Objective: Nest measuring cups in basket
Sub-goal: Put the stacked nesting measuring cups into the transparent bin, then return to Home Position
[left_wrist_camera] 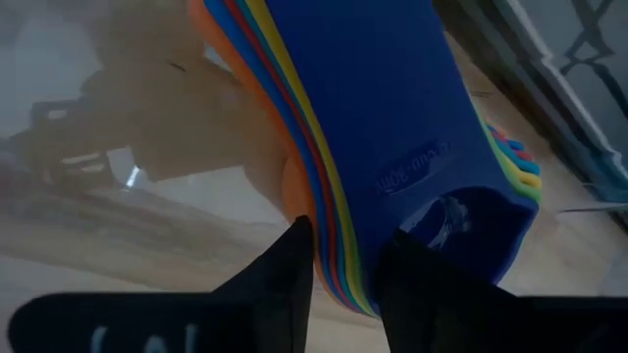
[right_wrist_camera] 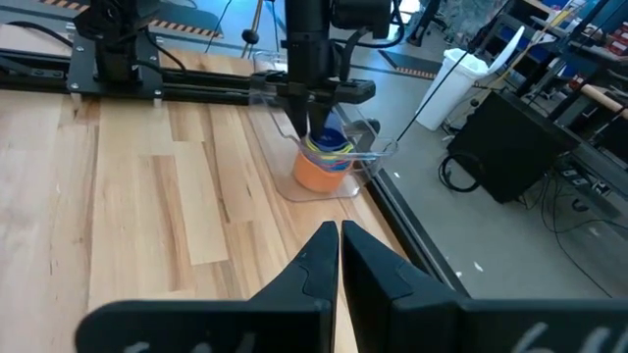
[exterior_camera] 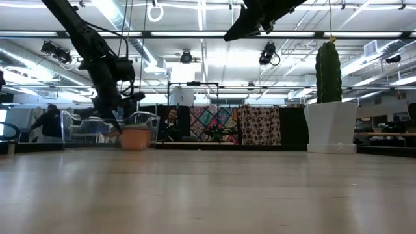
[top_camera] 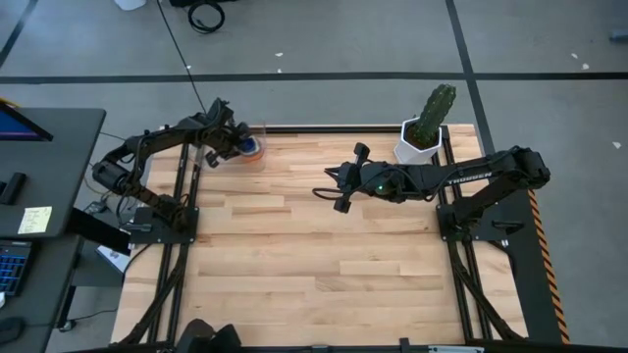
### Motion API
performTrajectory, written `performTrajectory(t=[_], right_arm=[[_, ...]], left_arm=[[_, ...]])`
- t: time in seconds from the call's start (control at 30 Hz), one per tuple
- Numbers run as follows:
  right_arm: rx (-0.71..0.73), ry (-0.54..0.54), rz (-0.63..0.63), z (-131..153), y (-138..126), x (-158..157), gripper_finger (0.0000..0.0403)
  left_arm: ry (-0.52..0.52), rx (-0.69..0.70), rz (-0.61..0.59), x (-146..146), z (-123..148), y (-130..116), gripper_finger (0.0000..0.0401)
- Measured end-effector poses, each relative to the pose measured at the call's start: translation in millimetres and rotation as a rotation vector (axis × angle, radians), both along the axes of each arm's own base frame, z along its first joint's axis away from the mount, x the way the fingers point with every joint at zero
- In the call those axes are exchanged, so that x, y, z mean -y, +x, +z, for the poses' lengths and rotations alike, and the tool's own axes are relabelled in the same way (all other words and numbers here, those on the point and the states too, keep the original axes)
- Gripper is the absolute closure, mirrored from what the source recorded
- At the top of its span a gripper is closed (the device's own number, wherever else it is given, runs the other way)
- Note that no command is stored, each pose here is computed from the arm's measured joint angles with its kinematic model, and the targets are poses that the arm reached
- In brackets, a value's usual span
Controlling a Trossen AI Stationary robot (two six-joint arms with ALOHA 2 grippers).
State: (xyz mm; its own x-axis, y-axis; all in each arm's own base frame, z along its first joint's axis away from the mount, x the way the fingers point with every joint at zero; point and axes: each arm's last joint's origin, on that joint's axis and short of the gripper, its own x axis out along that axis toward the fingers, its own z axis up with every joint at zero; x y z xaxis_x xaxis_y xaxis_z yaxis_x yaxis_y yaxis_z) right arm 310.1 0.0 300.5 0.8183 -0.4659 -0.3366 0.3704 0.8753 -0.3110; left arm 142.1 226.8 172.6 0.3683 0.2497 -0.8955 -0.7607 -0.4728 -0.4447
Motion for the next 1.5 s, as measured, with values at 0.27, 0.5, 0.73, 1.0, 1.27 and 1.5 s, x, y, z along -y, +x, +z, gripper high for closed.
performTrajectory(t=[0.27,0.5,0.73,1.0,1.27,1.5], right_arm=[[0.000,0.010,0.024,0,0,-1,0.0380],[-0.001,0.012,0.030,0,0,-1,0.0380],[-0.003,0.008,0.029,0,0,0,0.0380],[-0.004,0.007,0.020,0,0,3,0.0380],[-0.004,0.006,0.018,0,0,4,0.0380],[-0.004,0.006,0.018,0,0,4,0.0380]], left_arm=[[-0.022,0.060,0.005,-1,1,1,0.0292],[-0.065,0.060,0.050,0,0,-2,0.0307],[-0.041,0.044,-0.008,0,0,-2,0.0278],[-0.029,0.051,-0.044,-1,1,-3,0.0240],[-0.027,0.069,-0.054,-2,2,-6,0.0241],[0.069,0.034,-0.025,0,17,-11,0.0241]])
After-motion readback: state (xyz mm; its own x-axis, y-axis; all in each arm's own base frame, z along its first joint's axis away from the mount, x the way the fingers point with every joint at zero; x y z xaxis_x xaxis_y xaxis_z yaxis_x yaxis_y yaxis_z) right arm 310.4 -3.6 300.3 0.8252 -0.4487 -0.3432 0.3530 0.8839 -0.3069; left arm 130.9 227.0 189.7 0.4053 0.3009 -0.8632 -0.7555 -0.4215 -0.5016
